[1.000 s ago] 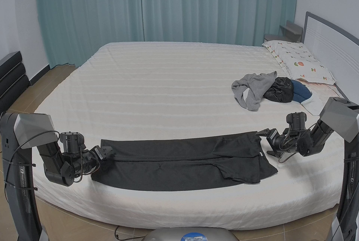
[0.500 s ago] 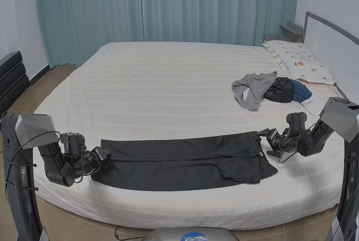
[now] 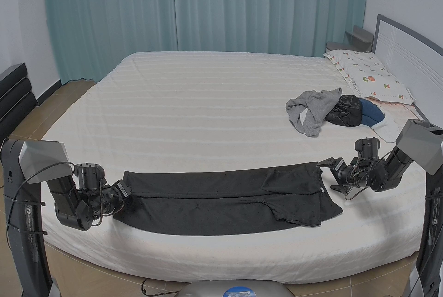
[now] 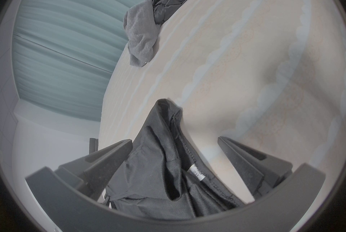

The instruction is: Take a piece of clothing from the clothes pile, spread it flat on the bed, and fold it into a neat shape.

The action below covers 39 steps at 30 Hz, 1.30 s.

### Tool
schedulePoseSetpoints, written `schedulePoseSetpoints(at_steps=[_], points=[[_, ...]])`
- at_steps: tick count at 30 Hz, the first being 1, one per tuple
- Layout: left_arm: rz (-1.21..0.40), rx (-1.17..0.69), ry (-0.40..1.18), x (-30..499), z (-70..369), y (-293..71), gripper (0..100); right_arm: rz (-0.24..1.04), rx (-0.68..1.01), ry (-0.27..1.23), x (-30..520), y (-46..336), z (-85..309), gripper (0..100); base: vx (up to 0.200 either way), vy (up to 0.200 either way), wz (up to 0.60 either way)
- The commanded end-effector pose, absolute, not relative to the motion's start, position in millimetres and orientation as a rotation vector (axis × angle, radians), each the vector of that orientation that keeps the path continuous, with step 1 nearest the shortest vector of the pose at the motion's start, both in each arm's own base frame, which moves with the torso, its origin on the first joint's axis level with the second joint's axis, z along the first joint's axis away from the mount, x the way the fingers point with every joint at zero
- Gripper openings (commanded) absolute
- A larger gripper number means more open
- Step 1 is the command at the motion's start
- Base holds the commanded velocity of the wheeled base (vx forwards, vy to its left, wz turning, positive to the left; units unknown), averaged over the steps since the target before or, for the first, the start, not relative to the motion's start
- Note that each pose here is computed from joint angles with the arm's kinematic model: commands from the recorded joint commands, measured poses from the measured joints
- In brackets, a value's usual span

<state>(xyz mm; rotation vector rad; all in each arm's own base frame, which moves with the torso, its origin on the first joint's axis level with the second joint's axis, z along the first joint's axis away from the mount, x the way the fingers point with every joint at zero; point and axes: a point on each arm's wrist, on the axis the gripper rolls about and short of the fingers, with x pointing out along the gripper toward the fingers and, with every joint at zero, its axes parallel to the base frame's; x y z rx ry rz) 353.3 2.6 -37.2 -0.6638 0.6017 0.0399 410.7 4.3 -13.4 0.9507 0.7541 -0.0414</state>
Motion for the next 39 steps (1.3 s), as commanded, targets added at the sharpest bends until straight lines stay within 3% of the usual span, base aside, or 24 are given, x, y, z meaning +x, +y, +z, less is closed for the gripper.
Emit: schedulePoseSetpoints(at_steps=[1,23,39], points=[[0.044,-0.669,0.602,353,-38,3,0,-0.047,0.954,0.746,411,1,-12,100,0.000,0.000,0.00],[0.032,-0.692,0.555,362,-28,1,0,-0.049,0.957,0.758,404,2,-10,100,-0.027,0.000,0.00],[0.021,-0.693,0.505,365,-7,-16,0,-0.061,0.985,0.759,403,3,-9,100,0.000,-0.200,0.00]])
